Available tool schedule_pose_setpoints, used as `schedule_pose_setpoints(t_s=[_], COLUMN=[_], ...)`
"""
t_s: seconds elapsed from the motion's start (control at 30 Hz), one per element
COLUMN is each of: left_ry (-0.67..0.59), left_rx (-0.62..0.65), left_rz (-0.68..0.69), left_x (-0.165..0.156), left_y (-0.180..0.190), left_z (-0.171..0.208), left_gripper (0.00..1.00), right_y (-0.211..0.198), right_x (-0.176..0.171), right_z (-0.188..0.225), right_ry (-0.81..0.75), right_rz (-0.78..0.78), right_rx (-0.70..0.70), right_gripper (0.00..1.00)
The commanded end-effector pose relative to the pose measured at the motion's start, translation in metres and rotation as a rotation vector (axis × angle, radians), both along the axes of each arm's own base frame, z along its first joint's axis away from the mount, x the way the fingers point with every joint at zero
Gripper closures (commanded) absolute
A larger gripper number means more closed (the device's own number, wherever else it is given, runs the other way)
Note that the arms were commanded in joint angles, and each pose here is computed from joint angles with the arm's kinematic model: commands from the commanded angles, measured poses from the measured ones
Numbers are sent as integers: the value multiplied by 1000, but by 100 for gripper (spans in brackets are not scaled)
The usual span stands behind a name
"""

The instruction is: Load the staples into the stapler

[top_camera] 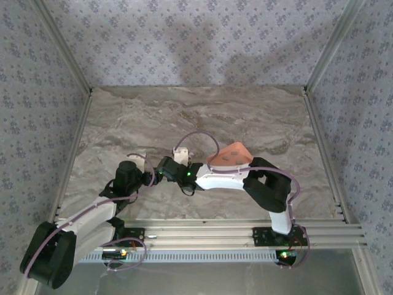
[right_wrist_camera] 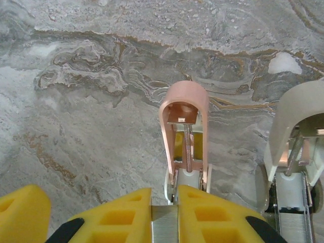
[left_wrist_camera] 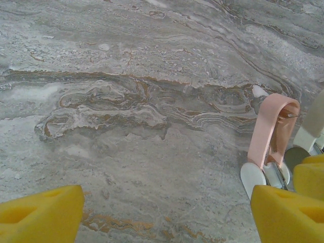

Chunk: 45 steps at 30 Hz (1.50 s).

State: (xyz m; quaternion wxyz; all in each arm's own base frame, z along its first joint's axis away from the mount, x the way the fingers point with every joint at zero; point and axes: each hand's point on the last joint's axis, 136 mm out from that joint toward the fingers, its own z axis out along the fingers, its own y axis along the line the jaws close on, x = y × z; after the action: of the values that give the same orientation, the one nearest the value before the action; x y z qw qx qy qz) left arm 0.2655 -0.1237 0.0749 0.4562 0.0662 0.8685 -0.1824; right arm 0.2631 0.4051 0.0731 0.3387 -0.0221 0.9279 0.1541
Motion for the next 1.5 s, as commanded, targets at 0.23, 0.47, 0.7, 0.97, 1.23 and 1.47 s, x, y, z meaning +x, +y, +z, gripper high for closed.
schedule_pose_setpoints(t_s=[0.23, 0.47, 0.7, 0.97, 1.23, 1.47], left_ry=[-24, -24, -25, -28, -31, -33], left_rx=[-11, -8, -7, -8, -9, -11], left_rz=[33, 36, 39, 40, 41, 41], left_x=[5, 5, 6, 6, 6, 5], left_y=[2, 3, 4, 4, 4, 5], left_z=[7, 6, 7, 7, 8, 8], left_gripper=[15, 15, 15, 14, 14, 14], right_y=[-9, -9, -8, -9, -8, -11], right_x=[5, 5, 7, 5, 5, 3], right_z=[-6, -10, -12, -15, -19, -21], right_ry=[39, 57, 69, 89, 107, 115], right_rz=[-51, -51, -45, -47, -49, -58], right_rx=[-33, -42, -48, -62, -71, -83], right_gripper=[82, 82, 82, 83, 83, 83])
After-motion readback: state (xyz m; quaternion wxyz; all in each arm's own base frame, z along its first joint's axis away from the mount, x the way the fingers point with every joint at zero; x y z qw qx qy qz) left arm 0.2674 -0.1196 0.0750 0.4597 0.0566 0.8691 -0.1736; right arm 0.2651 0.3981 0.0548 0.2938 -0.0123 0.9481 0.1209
